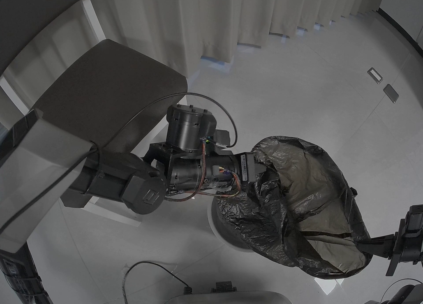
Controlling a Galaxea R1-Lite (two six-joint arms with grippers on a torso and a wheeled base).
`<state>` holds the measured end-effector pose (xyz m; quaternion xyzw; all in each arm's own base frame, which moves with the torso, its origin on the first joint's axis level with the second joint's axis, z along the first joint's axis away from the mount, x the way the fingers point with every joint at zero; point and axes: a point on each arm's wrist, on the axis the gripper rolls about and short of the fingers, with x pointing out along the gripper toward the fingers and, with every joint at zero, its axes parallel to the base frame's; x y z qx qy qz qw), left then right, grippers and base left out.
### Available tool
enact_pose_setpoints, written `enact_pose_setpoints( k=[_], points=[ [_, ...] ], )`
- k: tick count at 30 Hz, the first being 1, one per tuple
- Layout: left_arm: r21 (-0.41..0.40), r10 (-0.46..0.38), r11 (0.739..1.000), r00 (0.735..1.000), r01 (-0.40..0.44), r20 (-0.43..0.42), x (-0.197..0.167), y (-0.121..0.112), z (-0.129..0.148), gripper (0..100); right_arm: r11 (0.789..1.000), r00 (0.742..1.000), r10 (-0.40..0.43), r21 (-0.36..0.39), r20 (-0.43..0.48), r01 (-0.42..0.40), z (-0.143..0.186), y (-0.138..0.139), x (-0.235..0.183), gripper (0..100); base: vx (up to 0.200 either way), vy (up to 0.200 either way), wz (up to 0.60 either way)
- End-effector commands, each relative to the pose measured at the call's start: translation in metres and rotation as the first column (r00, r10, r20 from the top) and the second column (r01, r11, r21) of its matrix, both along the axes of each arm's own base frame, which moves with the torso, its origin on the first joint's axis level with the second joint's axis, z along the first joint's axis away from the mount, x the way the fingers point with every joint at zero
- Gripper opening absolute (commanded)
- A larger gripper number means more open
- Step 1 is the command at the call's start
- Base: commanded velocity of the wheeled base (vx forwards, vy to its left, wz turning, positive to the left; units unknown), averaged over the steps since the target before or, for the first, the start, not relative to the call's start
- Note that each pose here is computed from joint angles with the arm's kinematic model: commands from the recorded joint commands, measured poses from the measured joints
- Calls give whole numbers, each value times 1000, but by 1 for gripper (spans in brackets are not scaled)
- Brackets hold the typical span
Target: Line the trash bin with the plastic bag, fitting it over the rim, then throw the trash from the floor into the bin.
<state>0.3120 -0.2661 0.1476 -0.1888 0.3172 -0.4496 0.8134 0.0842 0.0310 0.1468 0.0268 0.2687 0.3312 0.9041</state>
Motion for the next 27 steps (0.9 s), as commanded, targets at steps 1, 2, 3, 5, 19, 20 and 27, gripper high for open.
enact_pose_setpoints(
  k=[1, 2, 3, 5, 19, 20, 27],
  points=[
    [12, 14, 1000, 999, -13, -38, 1, 19, -19, 0, 1000, 1000, -2, 2, 1, 2, 4, 1, 5, 0, 0, 0, 0],
    [3, 7, 1000, 999, -7, -39, 4, 21, -23, 0, 1000, 1000, -5, 3, 4, 5, 5, 1, 6, 0, 0, 0, 0],
    [-2, 4, 1000, 999, -4, -39, 6, 22, -27, 0, 1000, 1000, -7, 3, 4, 7, 6, 1, 6, 0, 0, 0, 0],
    [-15, 6, 1000, 999, -7, -44, 12, 23, -34, 0, 1000, 1000, -16, 2, 2, 16, 7, 0, 8, 0, 0, 0, 0],
    [37, 83, 996, 991, -79, -105, 37, 45, -69, 0, 1000, 999, -28, 10, 22, 27, 32, 6, 42, 0, 0, 0, 0],
    [40, 83, 996, 991, -79, -108, 36, 45, -70, 0, 1000, 1000, -24, 8, 18, 24, 34, 8, 46, 0, 0, 0, 0],
    [70, 42, 997, 994, -35, -105, 27, 36, -72, 0, 1000, 998, -9, -13, -57, 9, 31, 18, 88, 0, 0, 0, 0]
  ],
)
